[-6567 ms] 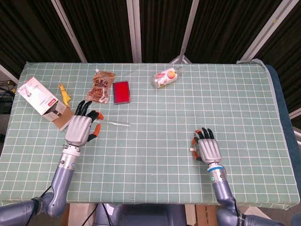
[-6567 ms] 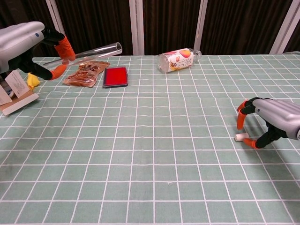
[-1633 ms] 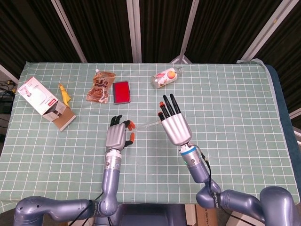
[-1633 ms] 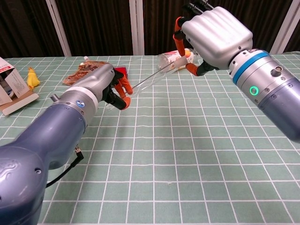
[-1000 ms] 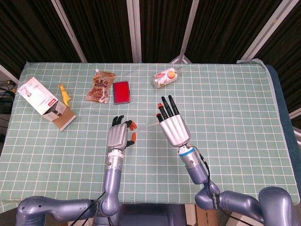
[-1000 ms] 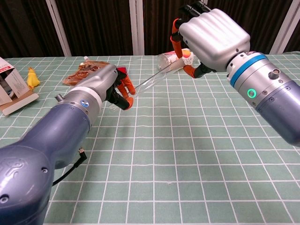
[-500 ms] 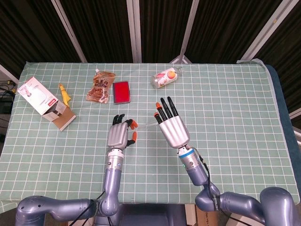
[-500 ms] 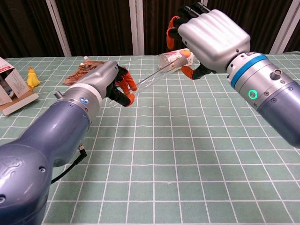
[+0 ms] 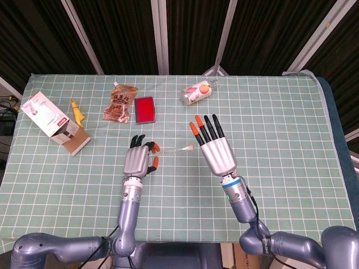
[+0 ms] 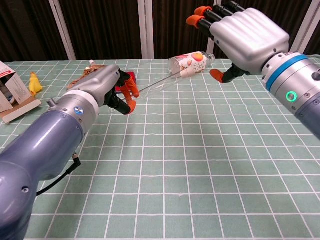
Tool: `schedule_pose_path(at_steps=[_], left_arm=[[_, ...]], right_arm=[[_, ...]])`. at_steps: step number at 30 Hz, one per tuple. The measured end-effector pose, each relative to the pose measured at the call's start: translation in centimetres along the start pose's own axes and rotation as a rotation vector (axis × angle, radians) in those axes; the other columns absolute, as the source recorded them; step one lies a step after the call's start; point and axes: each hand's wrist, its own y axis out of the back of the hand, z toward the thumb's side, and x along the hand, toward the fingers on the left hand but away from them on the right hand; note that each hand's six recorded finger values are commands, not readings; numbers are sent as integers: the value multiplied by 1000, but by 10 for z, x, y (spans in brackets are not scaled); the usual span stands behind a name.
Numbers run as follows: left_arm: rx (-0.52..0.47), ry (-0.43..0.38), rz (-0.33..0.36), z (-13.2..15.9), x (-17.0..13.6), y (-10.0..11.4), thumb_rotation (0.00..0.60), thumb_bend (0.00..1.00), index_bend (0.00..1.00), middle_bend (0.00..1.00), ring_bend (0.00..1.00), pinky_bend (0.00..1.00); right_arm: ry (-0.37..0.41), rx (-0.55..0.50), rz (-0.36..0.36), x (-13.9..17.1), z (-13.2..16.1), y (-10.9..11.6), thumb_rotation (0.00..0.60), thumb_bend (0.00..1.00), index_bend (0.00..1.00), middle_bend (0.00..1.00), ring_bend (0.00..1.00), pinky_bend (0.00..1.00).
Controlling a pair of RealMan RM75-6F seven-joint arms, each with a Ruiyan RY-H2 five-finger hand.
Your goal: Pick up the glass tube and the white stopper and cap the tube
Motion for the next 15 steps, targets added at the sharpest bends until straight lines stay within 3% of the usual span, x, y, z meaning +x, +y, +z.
schedule_pose_path(at_steps=[11, 15], left_arm=[[280, -21, -104, -23, -8, -20, 600, 693, 490, 485, 101, 3], [388, -10, -160, -31, -13, -30, 600, 636, 478, 468, 101, 3]], right_arm=[[-69, -45, -10, -2, -27, 13, 600, 377, 0, 0, 0, 0], [-78, -57, 0, 0, -30, 14, 600, 377, 0, 0, 0, 0]])
